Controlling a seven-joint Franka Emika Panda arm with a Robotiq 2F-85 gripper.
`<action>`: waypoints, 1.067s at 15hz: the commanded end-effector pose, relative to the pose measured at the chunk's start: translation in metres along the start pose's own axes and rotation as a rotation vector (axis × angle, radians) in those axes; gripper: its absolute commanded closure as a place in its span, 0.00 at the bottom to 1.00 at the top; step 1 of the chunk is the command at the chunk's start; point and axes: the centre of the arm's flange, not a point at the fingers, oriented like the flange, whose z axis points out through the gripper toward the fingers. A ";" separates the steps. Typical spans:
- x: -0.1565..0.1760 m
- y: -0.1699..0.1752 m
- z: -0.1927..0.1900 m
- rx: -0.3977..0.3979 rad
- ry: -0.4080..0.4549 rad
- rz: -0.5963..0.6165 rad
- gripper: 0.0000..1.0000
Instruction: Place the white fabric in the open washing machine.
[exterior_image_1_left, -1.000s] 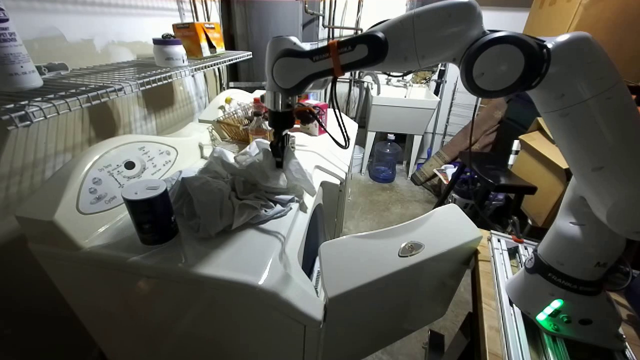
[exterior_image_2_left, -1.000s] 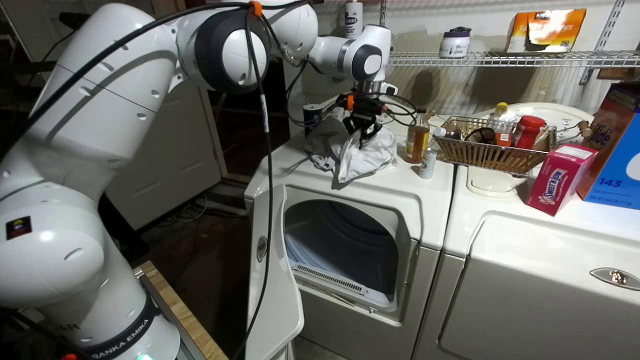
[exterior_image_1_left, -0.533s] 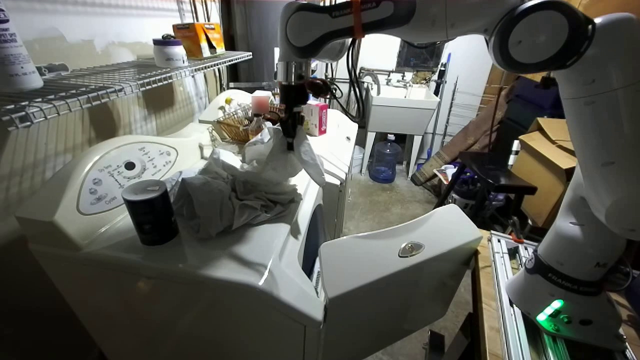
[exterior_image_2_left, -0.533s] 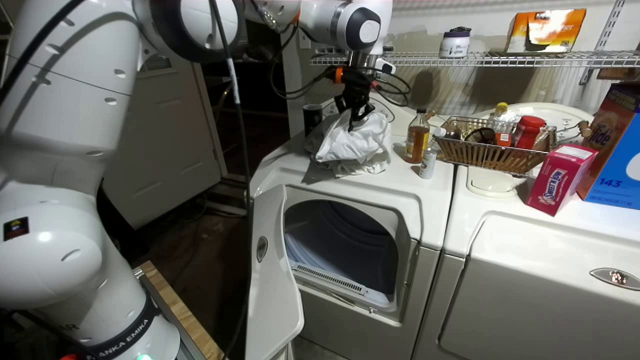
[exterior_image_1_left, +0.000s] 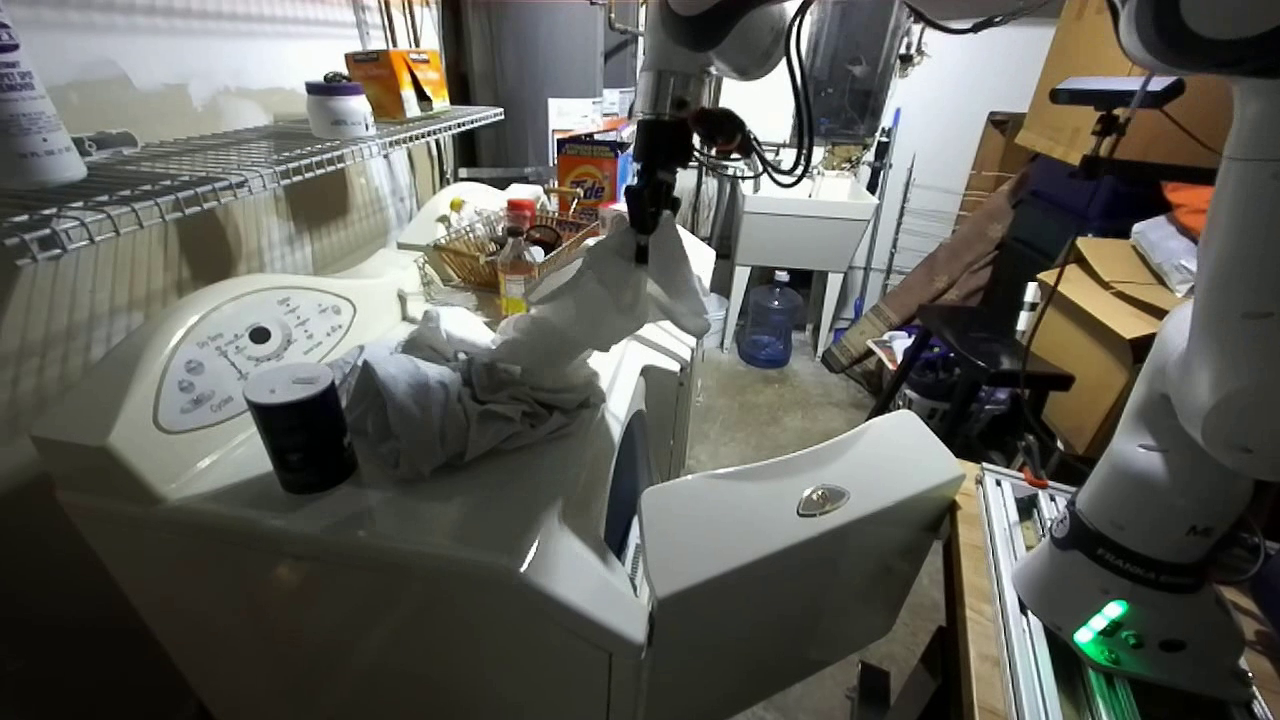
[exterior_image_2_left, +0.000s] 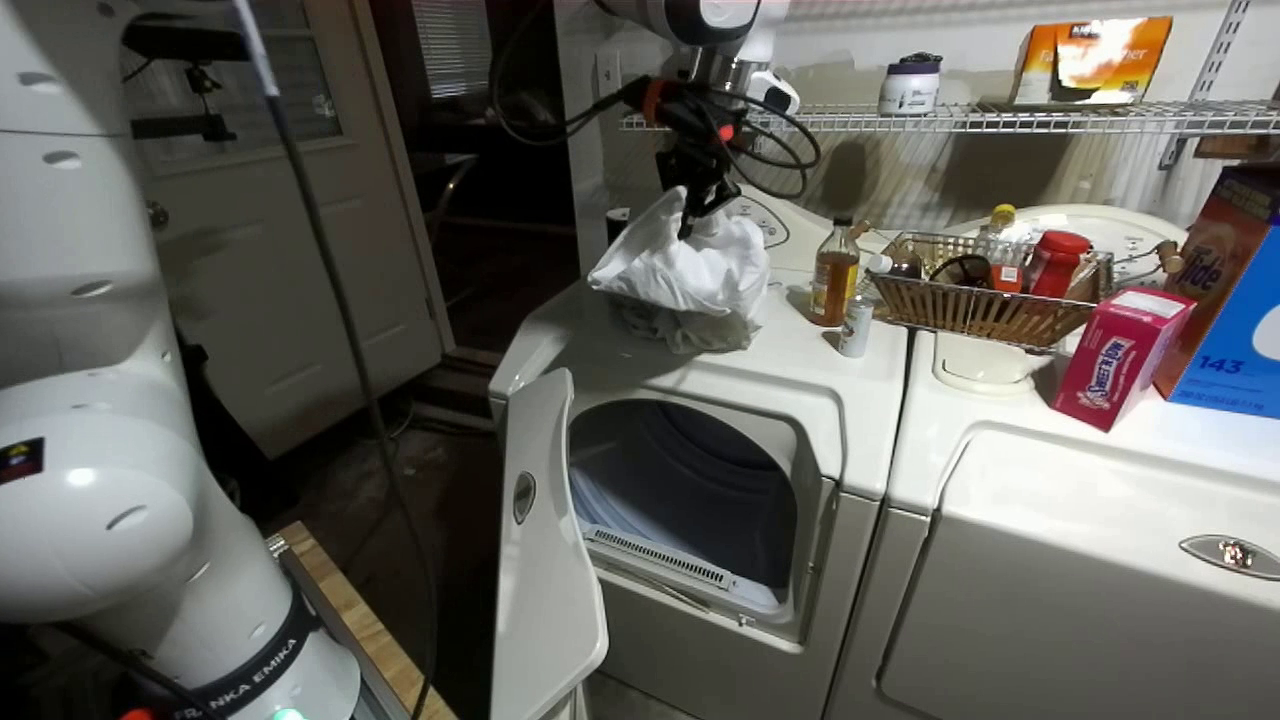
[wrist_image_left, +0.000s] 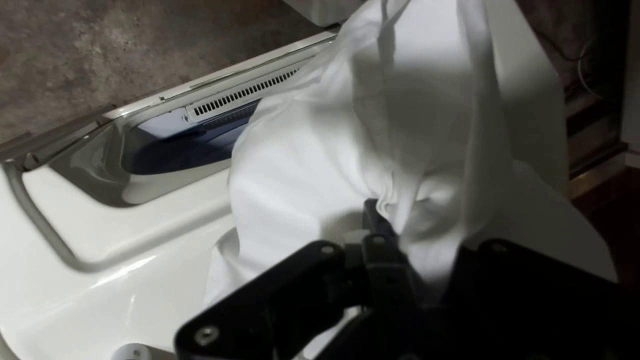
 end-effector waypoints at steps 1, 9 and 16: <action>-0.078 0.010 -0.024 0.053 0.054 0.072 0.98; -0.041 0.057 0.011 -0.023 0.309 0.210 0.98; 0.039 0.046 0.101 -0.107 0.444 0.239 0.98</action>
